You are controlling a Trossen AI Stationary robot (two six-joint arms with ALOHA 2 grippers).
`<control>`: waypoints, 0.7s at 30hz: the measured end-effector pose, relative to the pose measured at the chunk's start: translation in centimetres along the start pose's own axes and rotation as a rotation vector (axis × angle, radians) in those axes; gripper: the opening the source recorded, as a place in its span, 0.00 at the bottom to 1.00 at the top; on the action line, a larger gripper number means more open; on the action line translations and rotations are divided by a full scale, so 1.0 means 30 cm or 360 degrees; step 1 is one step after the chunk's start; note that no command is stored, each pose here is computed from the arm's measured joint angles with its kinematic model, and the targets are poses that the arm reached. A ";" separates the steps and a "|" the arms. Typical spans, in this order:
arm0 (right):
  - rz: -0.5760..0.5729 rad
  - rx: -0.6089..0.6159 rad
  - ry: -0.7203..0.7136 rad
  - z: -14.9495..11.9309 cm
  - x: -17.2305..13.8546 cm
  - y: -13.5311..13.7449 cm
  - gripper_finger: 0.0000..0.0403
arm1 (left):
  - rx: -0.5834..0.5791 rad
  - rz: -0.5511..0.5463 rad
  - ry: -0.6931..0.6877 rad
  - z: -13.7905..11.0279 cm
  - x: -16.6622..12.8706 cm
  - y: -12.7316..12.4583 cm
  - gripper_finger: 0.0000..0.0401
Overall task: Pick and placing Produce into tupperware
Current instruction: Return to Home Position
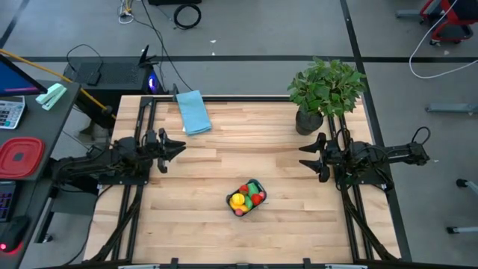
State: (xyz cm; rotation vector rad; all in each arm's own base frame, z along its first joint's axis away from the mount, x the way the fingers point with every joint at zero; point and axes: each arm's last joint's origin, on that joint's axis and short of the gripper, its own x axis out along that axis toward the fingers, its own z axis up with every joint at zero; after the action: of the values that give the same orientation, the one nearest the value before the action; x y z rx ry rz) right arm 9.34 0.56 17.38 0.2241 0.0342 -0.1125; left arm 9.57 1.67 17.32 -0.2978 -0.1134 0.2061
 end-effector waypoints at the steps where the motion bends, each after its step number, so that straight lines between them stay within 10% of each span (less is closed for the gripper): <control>1: -0.0001 -0.0001 0.0006 -0.001 0.001 0.000 0.65 | 0.0000 0.0000 0.0000 0.000 0.000 0.000 0.25; 21: -0.0004 -0.0004 0.0017 -0.003 0.003 0.000 0.65 | 0.0001 0.0001 0.0002 -0.001 0.000 0.000 0.24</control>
State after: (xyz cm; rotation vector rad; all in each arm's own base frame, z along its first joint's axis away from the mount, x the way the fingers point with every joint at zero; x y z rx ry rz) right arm 9.41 0.57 17.30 0.2222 0.0451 -0.1140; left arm 9.58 1.68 17.30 -0.2975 -0.1119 0.2065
